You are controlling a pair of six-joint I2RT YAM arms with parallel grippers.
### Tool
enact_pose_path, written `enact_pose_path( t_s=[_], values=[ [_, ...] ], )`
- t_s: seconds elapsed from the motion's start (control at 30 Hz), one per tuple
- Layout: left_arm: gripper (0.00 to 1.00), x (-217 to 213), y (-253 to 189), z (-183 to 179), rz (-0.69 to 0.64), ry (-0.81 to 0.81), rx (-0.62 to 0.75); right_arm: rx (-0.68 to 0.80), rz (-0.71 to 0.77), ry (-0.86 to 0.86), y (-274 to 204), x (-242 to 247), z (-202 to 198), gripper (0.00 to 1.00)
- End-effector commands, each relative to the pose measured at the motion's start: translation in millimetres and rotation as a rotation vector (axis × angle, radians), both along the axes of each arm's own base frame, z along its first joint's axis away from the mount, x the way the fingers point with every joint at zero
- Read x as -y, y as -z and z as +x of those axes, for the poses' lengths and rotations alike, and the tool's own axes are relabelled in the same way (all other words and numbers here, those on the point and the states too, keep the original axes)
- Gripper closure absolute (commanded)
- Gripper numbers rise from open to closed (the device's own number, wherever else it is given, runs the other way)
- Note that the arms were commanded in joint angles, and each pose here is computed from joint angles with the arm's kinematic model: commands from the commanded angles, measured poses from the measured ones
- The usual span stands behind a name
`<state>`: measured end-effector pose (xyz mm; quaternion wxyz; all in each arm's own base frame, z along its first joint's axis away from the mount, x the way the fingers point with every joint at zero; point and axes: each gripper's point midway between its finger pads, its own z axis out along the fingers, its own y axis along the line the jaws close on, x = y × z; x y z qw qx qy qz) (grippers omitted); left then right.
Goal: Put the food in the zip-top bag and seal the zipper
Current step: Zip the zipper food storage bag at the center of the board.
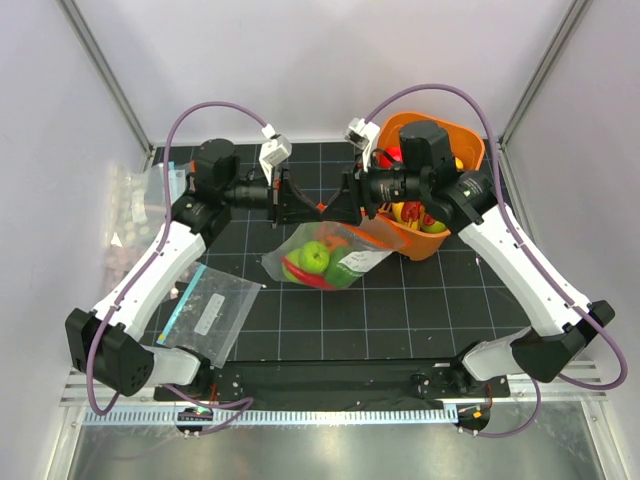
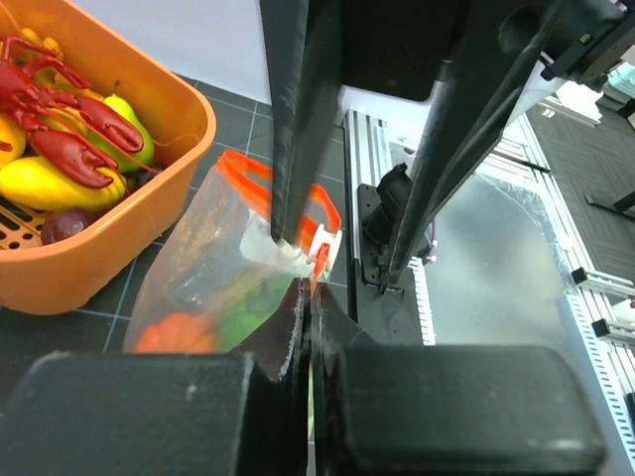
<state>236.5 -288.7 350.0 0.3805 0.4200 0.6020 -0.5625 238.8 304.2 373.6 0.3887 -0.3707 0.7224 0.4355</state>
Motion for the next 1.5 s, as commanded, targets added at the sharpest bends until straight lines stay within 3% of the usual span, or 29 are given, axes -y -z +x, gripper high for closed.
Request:
enact_pose_path(
  t_s=[0.0, 0.13, 0.3, 0.57, 0.83, 1.23, 1.47],
  values=[
    [1.00, 0.5, -24.2, -6.8, -0.036, 0.037, 0.048, 0.051, -0.007, -0.002, -3.4, -1.0, -3.1, 0.54],
    [1.00, 0.9, -25.3, -8.8, -0.038, 0.049, 0.047, 0.049, -0.017, 0.012, -1.5, -0.7, -1.7, 0.82],
    [1.00, -1.0, -25.7, -11.9, -0.040, 0.050, 0.053, 0.050, -0.010, 0.021, -4.6, -0.6, -0.9, 0.99],
    [1.00, -12.8, -41.7, 5.4, -0.052, -0.085, 0.143, 0.044, -0.022, 0.025, -0.7, 4.7, -6.9, 0.99],
    [1.00, -18.5, -97.6, -0.1, -0.151, -0.084, 0.203, 0.070, -0.073, 0.050, 8.1, 13.7, -6.6, 0.99],
    [1.00, -83.9, -121.5, 75.2, -0.169, -0.628, 0.278, 0.065, -0.204, 0.148, 53.2, 45.6, -11.3, 0.99],
    [1.00, -101.7, -111.3, 85.2, -0.108, -0.750, 0.315, -0.009, -0.261, 0.162, 83.8, 64.7, -33.2, 0.99]
  ],
)
